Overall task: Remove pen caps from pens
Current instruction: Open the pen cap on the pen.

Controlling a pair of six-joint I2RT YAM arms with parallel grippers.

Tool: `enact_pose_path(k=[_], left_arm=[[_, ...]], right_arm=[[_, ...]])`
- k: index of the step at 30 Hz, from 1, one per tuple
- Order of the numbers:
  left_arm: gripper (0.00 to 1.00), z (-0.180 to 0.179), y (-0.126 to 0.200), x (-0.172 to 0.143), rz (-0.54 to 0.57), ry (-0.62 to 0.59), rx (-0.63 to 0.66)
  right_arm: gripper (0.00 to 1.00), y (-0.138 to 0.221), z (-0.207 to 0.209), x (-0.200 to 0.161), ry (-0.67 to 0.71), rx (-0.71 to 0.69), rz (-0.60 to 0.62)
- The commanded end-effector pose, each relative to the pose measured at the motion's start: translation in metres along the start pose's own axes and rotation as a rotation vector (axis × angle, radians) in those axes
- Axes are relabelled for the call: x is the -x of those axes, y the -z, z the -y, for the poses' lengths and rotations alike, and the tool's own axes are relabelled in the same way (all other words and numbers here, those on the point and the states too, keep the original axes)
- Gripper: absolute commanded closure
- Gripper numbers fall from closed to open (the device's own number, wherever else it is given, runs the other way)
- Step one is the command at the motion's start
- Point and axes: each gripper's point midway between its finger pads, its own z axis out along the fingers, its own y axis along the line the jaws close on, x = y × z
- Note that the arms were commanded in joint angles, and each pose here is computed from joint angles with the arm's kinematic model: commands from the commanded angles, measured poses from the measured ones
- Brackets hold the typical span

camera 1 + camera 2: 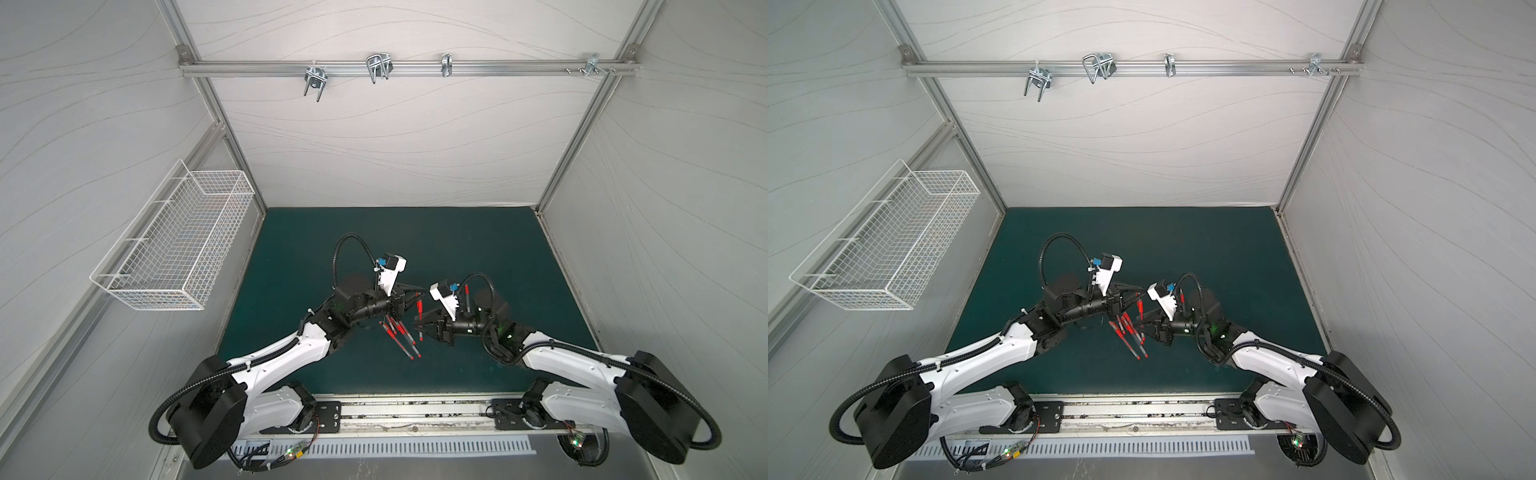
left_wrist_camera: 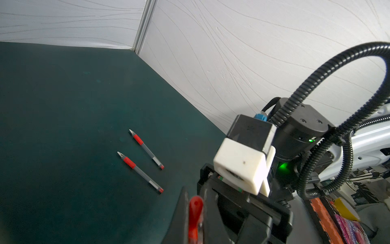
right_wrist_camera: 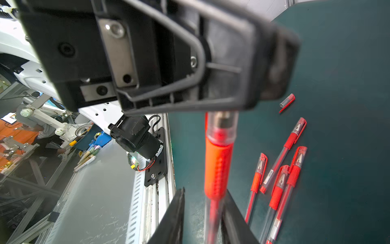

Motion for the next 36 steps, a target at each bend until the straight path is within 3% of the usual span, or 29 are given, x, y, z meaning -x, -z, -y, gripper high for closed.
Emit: enact_pose_path(k=[1, 7, 12, 20, 23, 31, 36], left_arm=[[1.00, 0.006, 0.000, 0.011, 0.038, -0.021, -0.031], [1.00, 0.005, -0.003, 0.009, 0.030, -0.017, -0.034], [1.00, 0.005, -0.003, 0.009, 0.031, -0.019, -0.031], [1.00, 0.002, -0.002, 0.009, 0.035, -0.019, -0.013], [1.00, -0.005, 0.000, 0.011, 0.047, -0.014, 0.033], [1.00, -0.016, 0.006, 0.014, 0.070, -0.018, 0.110], [1.00, -0.017, 0.006, 0.014, 0.069, -0.020, 0.112]], right_arm=[[0.66, 0.000, -0.002, 0.012, 0.038, -0.002, 0.052], [0.69, 0.002, 0.000, 0.017, 0.035, -0.012, 0.086], [0.84, 0.006, 0.004, 0.018, 0.024, -0.026, 0.101], [1.00, 0.006, 0.006, 0.017, 0.020, -0.038, 0.092], [1.00, 0.004, 0.007, 0.014, 0.061, -0.101, 0.076], [1.00, 0.002, 0.020, 0.008, 0.232, -0.430, 0.046], [1.00, -0.005, 0.015, 0.004, 0.198, -0.364, 0.031]])
